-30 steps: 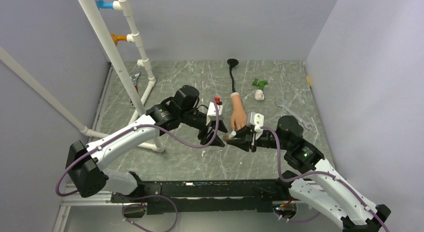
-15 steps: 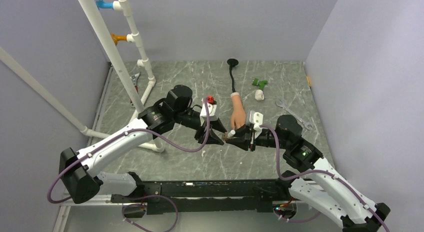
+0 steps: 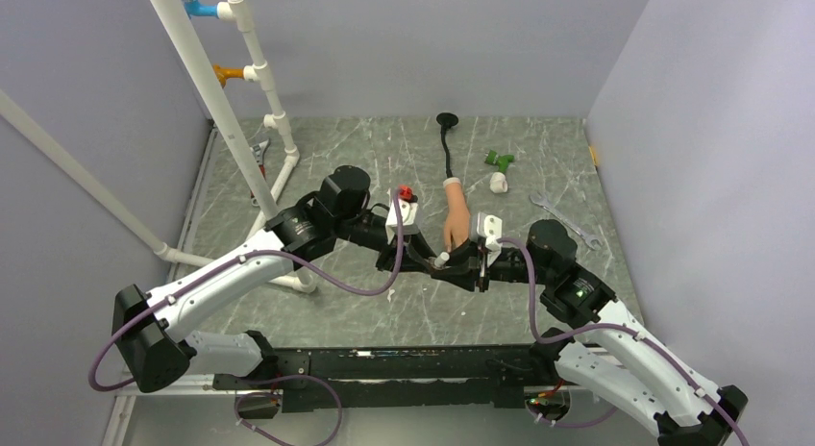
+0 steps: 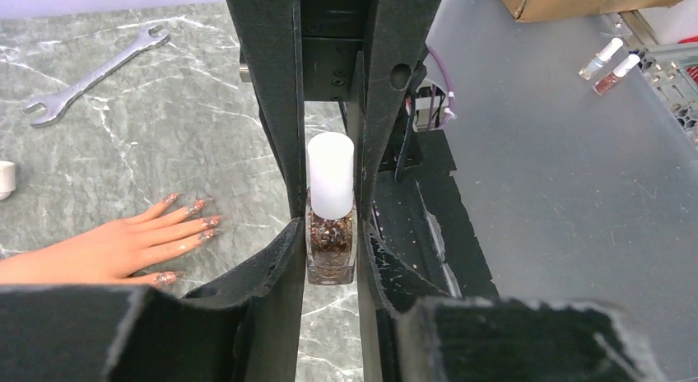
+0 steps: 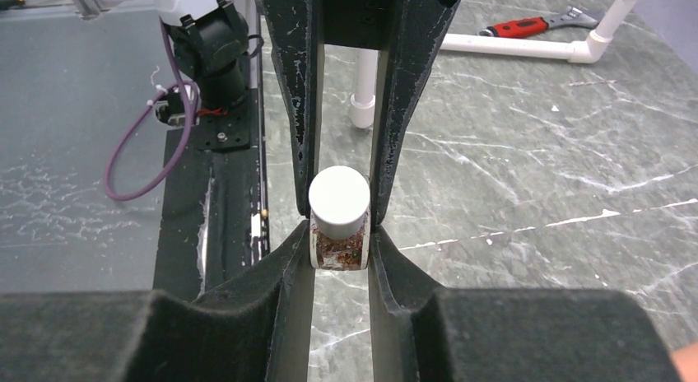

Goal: Paint the nails
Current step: Pick up the nail polish bottle from the center of the board.

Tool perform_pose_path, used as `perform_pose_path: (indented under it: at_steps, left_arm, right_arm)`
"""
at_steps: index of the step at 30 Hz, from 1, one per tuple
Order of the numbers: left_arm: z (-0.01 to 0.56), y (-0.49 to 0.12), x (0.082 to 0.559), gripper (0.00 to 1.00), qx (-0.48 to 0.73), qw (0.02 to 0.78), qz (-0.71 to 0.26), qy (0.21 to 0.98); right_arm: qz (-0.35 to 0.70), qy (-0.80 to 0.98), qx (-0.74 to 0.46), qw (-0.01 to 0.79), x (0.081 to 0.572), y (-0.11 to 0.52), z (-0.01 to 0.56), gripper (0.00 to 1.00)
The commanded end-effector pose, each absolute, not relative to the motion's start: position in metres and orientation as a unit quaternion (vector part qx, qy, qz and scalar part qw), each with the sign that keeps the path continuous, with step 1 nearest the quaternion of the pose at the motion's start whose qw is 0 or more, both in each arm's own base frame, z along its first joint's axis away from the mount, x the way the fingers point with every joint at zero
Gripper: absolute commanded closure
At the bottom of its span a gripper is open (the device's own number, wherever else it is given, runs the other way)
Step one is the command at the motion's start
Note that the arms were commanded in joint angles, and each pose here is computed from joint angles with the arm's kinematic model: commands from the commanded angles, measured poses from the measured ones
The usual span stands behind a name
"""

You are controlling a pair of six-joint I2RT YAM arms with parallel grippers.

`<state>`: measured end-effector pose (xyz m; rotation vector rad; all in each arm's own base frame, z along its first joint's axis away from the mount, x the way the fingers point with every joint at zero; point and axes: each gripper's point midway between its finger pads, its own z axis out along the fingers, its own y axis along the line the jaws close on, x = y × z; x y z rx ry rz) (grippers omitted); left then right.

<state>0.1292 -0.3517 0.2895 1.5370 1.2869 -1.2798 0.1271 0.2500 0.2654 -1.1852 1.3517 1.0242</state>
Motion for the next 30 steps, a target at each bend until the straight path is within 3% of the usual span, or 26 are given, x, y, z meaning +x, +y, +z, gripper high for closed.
perform_pose_path:
  at_steps: [1, 5, 8, 10, 15, 19, 30]
  left_arm:
    - [0.303, -0.352, 0.124, 0.74, 0.606, 0.392, -0.498, 0.481]
    - [0.301, -0.352, 0.122, 0.79, 0.609, 0.388, -0.498, 0.480]
    - [0.297, -0.352, 0.122, 0.88, 0.614, 0.380, -0.497, 0.481]
    - [0.296, -0.353, 0.121, 0.84, 0.614, 0.376, -0.498, 0.483]
    - [0.298, -0.352, 0.120, 0.63, 0.615, 0.380, -0.498, 0.480]
    - [0.299, -0.351, 0.120, 0.55, 0.614, 0.385, -0.496, 0.479]
    - [0.298, -0.352, 0.120, 0.55, 0.615, 0.382, -0.494, 0.481]
  right_arm:
    - [0.438, 0.519, -0.497, 0.541, 0.122, 0.253, 0.290, 1.00]
    - [0.437, 0.513, -0.496, 0.548, 0.121, 0.252, 0.294, 1.00]
    - [0.438, 0.509, -0.493, 0.553, 0.120, 0.251, 0.297, 1.00]
    - [0.439, 0.508, -0.492, 0.554, 0.119, 0.251, 0.298, 1.00]
    - [0.438, 0.509, -0.492, 0.554, 0.120, 0.251, 0.300, 1.00]
    - [0.440, 0.509, -0.489, 0.555, 0.120, 0.252, 0.301, 1.00]
    - [0.448, 0.499, -0.485, 0.561, 0.119, 0.253, 0.308, 1.00]
